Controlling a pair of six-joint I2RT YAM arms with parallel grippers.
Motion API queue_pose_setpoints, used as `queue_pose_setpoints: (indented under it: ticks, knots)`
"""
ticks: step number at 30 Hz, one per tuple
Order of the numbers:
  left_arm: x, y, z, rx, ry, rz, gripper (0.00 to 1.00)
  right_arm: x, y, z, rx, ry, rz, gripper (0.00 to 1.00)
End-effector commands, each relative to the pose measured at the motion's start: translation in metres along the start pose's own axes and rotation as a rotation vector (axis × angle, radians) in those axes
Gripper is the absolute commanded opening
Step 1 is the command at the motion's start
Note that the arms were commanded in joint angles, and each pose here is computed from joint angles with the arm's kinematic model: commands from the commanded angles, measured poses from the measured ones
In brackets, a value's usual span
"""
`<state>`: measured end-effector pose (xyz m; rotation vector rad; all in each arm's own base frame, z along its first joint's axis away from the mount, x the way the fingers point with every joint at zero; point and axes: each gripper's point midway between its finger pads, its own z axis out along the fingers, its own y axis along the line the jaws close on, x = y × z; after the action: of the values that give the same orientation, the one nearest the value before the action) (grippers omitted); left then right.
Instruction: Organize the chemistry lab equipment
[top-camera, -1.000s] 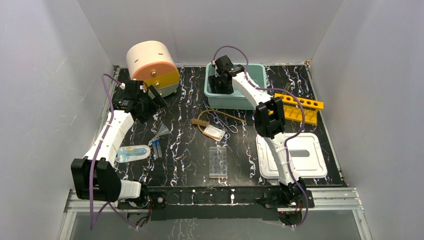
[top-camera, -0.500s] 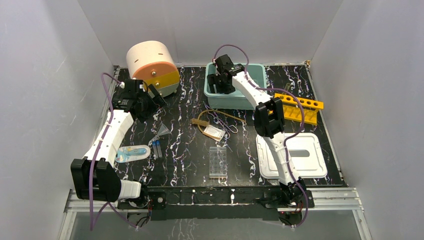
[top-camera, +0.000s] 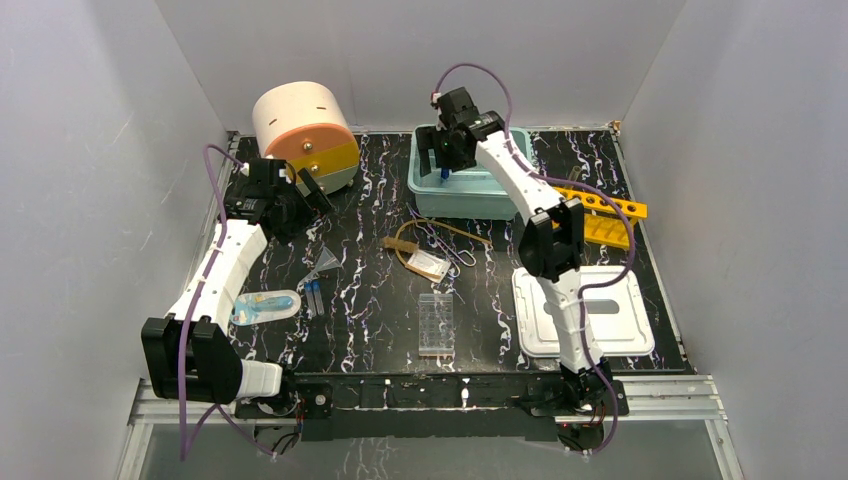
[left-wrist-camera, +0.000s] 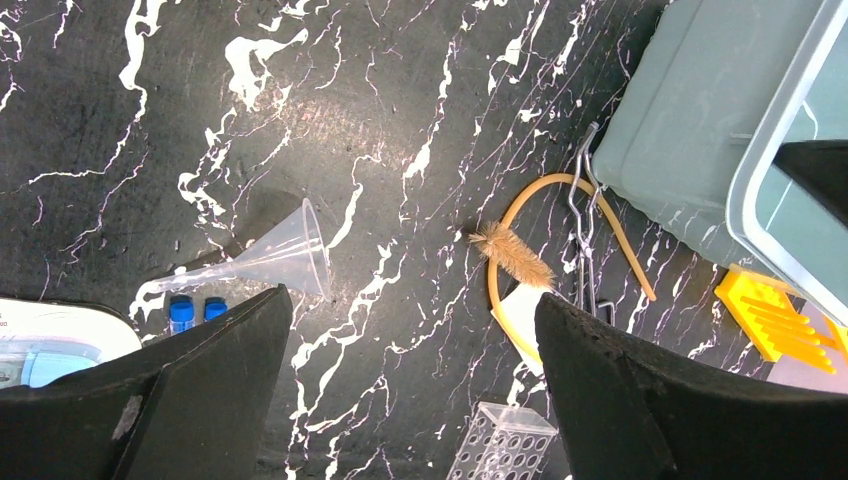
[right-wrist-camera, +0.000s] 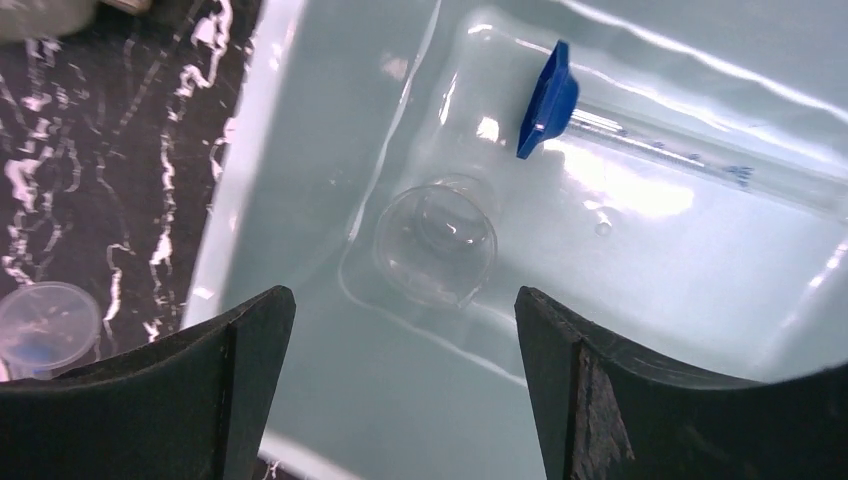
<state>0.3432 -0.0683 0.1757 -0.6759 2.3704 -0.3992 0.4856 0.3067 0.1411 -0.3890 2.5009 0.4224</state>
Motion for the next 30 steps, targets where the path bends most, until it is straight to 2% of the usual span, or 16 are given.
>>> queue_pose_setpoints:
  ticks: [1, 7, 10, 13, 17, 20, 25, 30]
  knots:
    - [-0.01, -0.01, -0.015, 0.049, -0.031, 0.023, 0.91, -0.048, 0.005, -0.075, 0.008, -0.172, 0.017, 0.9]
    - [-0.007, -0.015, -0.016, 0.08, -0.019, 0.028, 0.92, -0.057, 0.012, -0.121, -0.021, -0.249, -0.017, 0.87]
    - [-0.002, -0.021, -0.015, 0.122, 0.003, 0.022, 0.91, -0.046, 0.021, -0.141, -0.079, -0.265, -0.071, 0.76]
    - [0.004, -0.026, -0.012, 0.156, 0.025, 0.003, 0.89, -0.017, 0.025, -0.143, -0.118, -0.253, -0.126, 0.67]
    - [0.008, -0.027, -0.01, 0.166, 0.036, -0.013, 0.86, 0.027, 0.046, -0.149, -0.148, -0.244, -0.247, 0.65]
    - [0.008, -0.026, -0.009, 0.157, 0.03, -0.017, 0.86, 0.066, 0.067, -0.142, -0.165, -0.192, -0.357, 0.62]
    - [0.005, -0.02, -0.01, 0.125, 0.008, -0.031, 0.85, 0.127, 0.09, -0.109, -0.178, -0.076, -0.543, 0.45]
    - [0.004, -0.012, -0.011, 0.084, -0.003, -0.038, 0.86, 0.145, 0.079, -0.069, -0.065, -0.051, -0.629, 0.47]
